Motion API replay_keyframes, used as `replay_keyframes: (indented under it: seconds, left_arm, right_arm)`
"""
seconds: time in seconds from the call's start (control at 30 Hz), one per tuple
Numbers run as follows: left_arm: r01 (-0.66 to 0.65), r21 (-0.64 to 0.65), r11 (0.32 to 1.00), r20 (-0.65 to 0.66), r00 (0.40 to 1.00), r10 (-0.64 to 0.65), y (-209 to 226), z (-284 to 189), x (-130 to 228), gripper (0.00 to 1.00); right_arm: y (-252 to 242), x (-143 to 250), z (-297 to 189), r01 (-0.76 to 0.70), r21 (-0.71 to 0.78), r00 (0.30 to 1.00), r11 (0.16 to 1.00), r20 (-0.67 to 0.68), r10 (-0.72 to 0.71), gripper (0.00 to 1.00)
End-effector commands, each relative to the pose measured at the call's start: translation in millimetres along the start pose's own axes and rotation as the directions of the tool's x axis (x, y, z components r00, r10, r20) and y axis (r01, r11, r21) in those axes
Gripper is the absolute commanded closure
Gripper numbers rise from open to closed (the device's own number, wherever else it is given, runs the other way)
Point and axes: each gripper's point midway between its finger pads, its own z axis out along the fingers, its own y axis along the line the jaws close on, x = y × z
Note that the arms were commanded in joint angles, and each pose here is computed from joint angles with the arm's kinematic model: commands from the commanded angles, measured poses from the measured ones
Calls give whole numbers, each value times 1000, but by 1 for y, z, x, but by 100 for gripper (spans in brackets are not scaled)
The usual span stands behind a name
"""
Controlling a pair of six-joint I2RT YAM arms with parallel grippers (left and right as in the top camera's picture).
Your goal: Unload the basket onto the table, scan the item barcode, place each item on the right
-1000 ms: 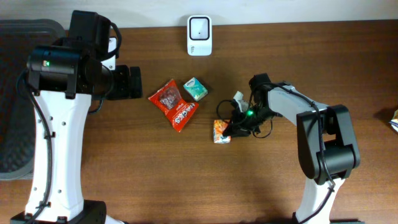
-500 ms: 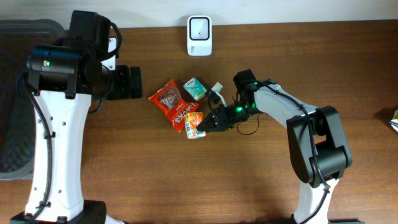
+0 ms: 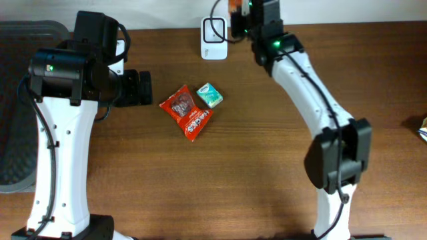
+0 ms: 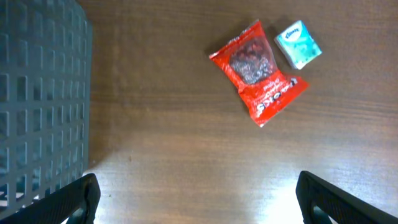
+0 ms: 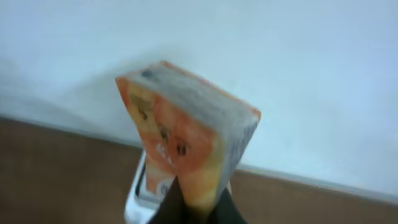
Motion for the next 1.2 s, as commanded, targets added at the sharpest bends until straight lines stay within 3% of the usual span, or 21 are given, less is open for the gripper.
replay_keyframes:
  seconds: [0.0,0.07,0.17,0.27,0.43,0.47,0.5,0.57,0.63,0.7,0.8,0.87,0.97,1.1,1.13,1.17]
  left_arm:
    - [15,-13,1000,5,1000,-15,4,0,-2,1]
    - [15,-13,1000,5,1000,-15,4,0,-2,1]
    - [15,-13,1000,5,1000,-15,4,0,-2,1]
    - [15,-13,1000,5,1000,-15,4,0,-2,1]
    - [15,-13,1000,5,1000,-15,4,0,-2,1]
    - [15,-13,1000,5,1000,-15,4,0,-2,1]
    - [15,-13,1000,5,1000,-15,4,0,-2,1]
    - [15,-13,1000,5,1000,-15,4,0,-2,1]
    - [15,-13,1000,5,1000,-15,4,0,-2,1]
    - [15,-13,1000,5,1000,-15,4,0,-2,1]
    - [15,-13,1000,5,1000,-15,4,0,-2,1]
    - [15,-13,1000,5,1000,-15,4,0,-2,1]
    - [15,-13,1000,5,1000,-15,4,0,-2,1]
    - [15,-13,1000,5,1000,-15,4,0,-2,1]
    - [15,-13,1000,5,1000,-15,4,0,-2,1]
    - [15,-13,1000,5,1000,-15,4,0,-2,1]
  right_arm:
    - [41,-8,18,380,47,917,924,111,-383,96]
    - [41,6,36,515,124,845,848,94,-527,96]
    - [45,67,72,763,87,643,640,-6,-766,96]
    - [50,95,86,773,49,634,633,-14,-773,96]
    - [29,102,90,769,61,640,637,-61,-766,96]
    - [18,102,90,723,96,691,684,-86,-718,96]
    - [-4,90,84,618,206,785,759,-111,-610,96]
    - [-45,42,56,342,380,933,859,-29,-358,96]
    - [-93,17,21,150,437,987,887,-12,-161,96]
    - [-161,34,-19,-8,538,993,843,-94,69,96]
    - [-298,127,-102,-59,750,869,659,-286,404,96]
    - [-361,171,-153,-118,846,775,519,-249,581,96]
    - [-435,226,-216,-319,845,603,429,-168,779,96]
    - [-471,288,-256,-347,882,474,318,-128,871,96]
    - [-475,300,-255,-339,888,460,309,-130,878,92]
    - [-478,311,-254,-330,895,450,301,-131,883,52]
